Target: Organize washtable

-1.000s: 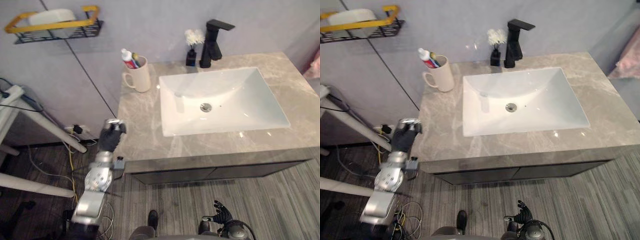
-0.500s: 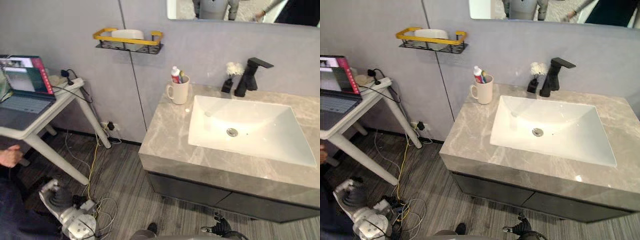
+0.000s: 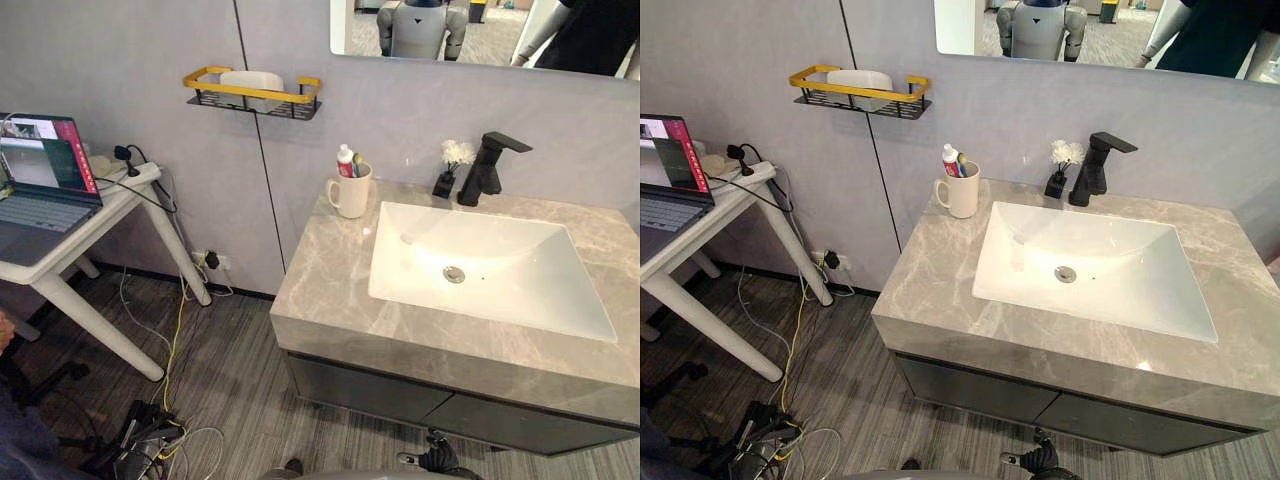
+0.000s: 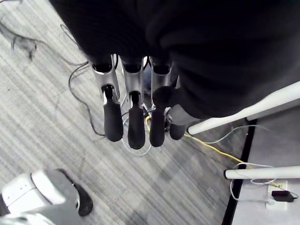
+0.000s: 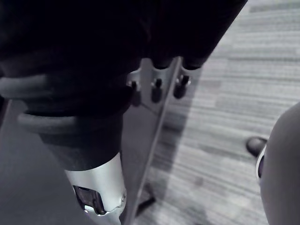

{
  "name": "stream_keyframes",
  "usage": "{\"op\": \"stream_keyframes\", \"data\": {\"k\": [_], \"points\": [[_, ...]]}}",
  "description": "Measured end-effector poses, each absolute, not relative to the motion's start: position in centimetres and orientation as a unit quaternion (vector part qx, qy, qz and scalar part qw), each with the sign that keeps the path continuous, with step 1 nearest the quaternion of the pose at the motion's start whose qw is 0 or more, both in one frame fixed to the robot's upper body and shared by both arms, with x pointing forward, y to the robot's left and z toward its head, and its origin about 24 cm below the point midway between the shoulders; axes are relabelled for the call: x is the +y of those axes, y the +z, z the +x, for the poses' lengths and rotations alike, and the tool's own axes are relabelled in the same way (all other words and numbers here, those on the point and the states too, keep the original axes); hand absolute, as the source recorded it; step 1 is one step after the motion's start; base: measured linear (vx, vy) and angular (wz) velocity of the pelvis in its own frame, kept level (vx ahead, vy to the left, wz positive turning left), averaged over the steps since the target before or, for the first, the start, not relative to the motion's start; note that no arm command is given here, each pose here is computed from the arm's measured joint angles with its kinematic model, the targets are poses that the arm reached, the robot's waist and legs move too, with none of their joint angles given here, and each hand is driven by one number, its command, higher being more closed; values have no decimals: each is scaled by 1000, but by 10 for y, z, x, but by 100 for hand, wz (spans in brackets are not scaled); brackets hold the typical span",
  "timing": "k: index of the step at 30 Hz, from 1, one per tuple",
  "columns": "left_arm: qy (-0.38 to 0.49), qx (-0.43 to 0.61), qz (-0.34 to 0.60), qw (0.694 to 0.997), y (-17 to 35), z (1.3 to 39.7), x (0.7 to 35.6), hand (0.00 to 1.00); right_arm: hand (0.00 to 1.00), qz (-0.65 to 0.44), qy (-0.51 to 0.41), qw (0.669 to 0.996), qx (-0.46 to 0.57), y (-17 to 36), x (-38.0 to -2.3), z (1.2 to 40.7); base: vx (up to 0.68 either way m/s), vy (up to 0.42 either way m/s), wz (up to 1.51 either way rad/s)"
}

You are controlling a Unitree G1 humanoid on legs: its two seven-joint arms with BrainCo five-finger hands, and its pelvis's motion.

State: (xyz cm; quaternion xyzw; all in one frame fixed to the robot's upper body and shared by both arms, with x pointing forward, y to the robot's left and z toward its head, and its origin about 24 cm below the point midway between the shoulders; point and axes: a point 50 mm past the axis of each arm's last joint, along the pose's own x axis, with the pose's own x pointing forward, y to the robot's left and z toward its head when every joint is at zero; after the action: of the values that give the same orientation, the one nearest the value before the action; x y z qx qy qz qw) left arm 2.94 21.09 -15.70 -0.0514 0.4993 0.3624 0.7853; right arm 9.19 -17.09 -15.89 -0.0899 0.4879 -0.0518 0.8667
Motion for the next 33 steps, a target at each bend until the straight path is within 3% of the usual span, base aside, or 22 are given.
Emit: {"op": "stream_keyframes", "data": {"k": [5,17,25,31,33], "points": [[318,470,-83,819,-156,64,198,0,0,-106,-16,872,477,-156,-167,110,-53,27,23],[281,460,-50,841,-151,78,218,0,0,-35,-68,885,459,-150,-161,124,-71,146,-32],[253,487,-16,836,-156,72,219,0,0,-27,-72,894,441,-145,-162,133,-95,148,-99],[255,497,-9,829,-157,66,225,0,0,-32,-55,874,483,-156,-164,116,-37,-9,-93],[247,518,-18,819,-162,57,214,0,0,-67,-55,860,502,-159,-183,107,-96,83,-123]]}}
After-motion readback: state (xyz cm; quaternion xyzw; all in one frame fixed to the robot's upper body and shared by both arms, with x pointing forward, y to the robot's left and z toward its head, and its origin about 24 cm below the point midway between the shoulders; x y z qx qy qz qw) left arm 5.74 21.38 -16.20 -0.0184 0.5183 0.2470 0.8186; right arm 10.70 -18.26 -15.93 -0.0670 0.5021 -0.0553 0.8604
